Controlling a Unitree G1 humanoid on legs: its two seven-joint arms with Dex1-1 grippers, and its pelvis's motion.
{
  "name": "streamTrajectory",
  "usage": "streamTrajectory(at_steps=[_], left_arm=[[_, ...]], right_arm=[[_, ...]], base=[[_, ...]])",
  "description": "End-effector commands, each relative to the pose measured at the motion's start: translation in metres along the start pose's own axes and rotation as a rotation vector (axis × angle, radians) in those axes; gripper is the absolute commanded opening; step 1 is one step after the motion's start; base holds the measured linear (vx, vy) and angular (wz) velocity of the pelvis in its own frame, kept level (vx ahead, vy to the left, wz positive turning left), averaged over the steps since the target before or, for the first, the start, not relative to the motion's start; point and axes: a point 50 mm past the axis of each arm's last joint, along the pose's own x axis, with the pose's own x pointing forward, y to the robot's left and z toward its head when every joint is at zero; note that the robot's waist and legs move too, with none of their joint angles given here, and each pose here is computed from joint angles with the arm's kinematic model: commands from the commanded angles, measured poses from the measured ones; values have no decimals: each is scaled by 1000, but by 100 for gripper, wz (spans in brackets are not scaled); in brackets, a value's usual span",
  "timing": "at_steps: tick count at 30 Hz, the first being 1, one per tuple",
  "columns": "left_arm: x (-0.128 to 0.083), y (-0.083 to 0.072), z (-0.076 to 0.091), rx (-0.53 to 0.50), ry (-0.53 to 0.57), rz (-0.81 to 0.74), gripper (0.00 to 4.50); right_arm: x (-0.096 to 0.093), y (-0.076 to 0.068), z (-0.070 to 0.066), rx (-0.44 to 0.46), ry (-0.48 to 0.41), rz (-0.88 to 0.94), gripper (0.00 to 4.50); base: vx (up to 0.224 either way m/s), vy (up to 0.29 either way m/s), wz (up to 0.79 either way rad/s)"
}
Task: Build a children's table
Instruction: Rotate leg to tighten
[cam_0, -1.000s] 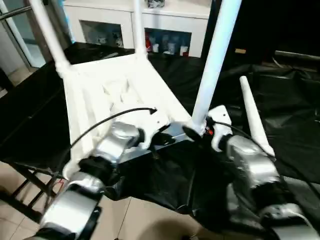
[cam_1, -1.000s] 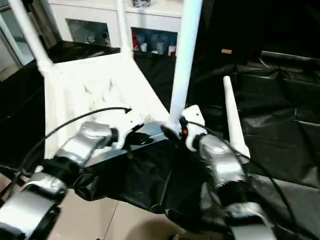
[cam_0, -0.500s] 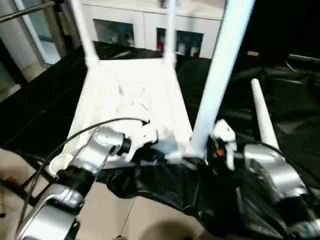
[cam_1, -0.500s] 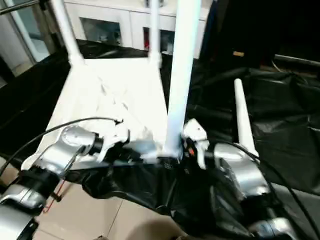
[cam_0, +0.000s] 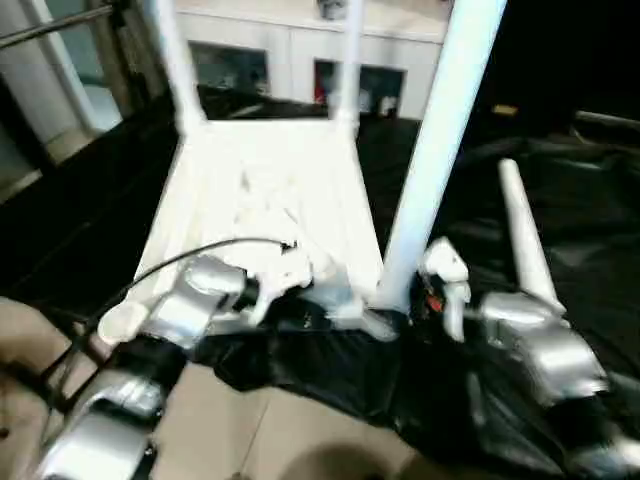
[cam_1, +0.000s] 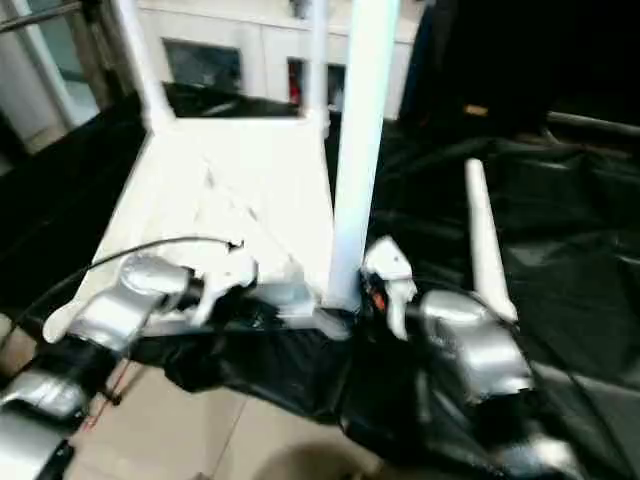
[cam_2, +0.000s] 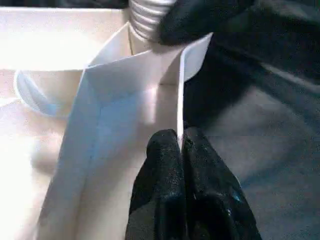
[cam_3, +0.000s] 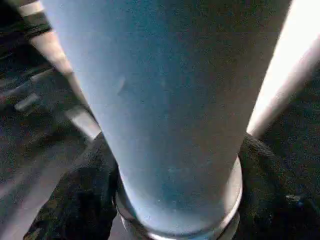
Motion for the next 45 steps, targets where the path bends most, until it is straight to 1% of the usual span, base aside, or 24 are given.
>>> streamTrajectory(at_steps=[1, 4, 6, 7, 9, 10, 11, 12, 14, 15, 16, 18, 21, 23, 27, 29, 30, 32, 36, 37, 38, 41, 43, 45], left_arm=[[14, 6, 33, 30, -93, 83, 0], [25, 12, 45, -19, -113, 177, 0], [32, 14, 52, -37, -131, 221, 0], [37, 13, 57, -27, -144, 228, 0], [38, 12, 59, -18, -151, 220, 0], [39, 10, 61, -11, -157, 208, 0], [40, 8, 61, 5, -163, 184, 0], [41, 6, 62, 17, -168, 165, 0], [40, 1, 59, 41, -169, 112, 0], [40, 0, 58, 44, -167, 102, 0], [38, -2, 54, 62, -162, 67, 0], [37, -3, 52, 66, -158, 52, 0], [30, -9, 43, 99, -151, -33, 0], [23, -13, 37, 132, -140, -93, 0], [18, -15, 32, 158, -124, -125, 0], [11, -16, 26, 171, -111, -164, 0], [10, -16, 25, 173, -109, -168, 0], [5, -17, 20, 177, -98, -192, 0], [0, -18, 17, 179, -89, -211, 0], [-3, -18, 14, 182, -81, -226, 0], [-5, -18, 13, 183, -79, -230, 0], [-8, -19, 10, 182, -70, -246, 0], [-7, -19, 10, 181, -68, -242, 0], [-7, -19, 9, 179, -68, -234, 0]], right_arm=[[20, 9, -16, 89, 54, -92, 272], [35, 10, -15, 165, 28, -215, 272], [46, 15, -11, 167, 15, -242, 272], [54, 21, -5, 168, -15, -224, 272], [57, 24, -1, 160, -37, -205, 272], [59, 27, 2, 159, -56, -187, 328], [61, 29, 5, 161, -73, -164, 342], [62, 30, 8, 163, -84, -148, 342], [61, 31, 11, 135, -91, -111, 364], [61, 31, 12, 120, -90, -105, 364], [57, 30, 12, 80, -84, -73, 387], [55, 29, 12, 64, -83, -52, 395], [41, 28, 11, -24, -76, 87, 395], [29, 26, 9, -54, -66, 160, 395], [19, 23, 8, -65, -54, 209, 395], [7, 23, 4, -90, -26, 289, 395], [6, 22, 4, -93, -22, 298, 395], [-5, 22, 2, -109, 7, 362, 395], [-12, 22, 1, -121, 27, 396, 395], [-16, 21, 0, -128, 43, 415, 381], [-18, 21, -1, -129, 50, 422, 381], [-22, 22, -2, -125, 67, 447, 353], [-22, 23, -3, -122, 69, 447, 329], [-20, 24, -5, -117, 69, 443, 323]], base=[[0, 0, 0], [0, 0, 0], [0, 0, 0], [0, 0, 0], [0, 0, 0], [0, 0, 0], [0, 0, 0], [0, 0, 0], [0, 0, 0], [0, 0, 0], [0, 0, 0], [0, 0, 0], [0, 0, 0], [0, 0, 0], [0, 0, 0], [0, 0, 0], [0, 0, 0], [0, 0, 0], [0, 0, 0], [0, 0, 0], [0, 0, 0], [0, 0, 0], [0, 0, 0], [0, 0, 0]])
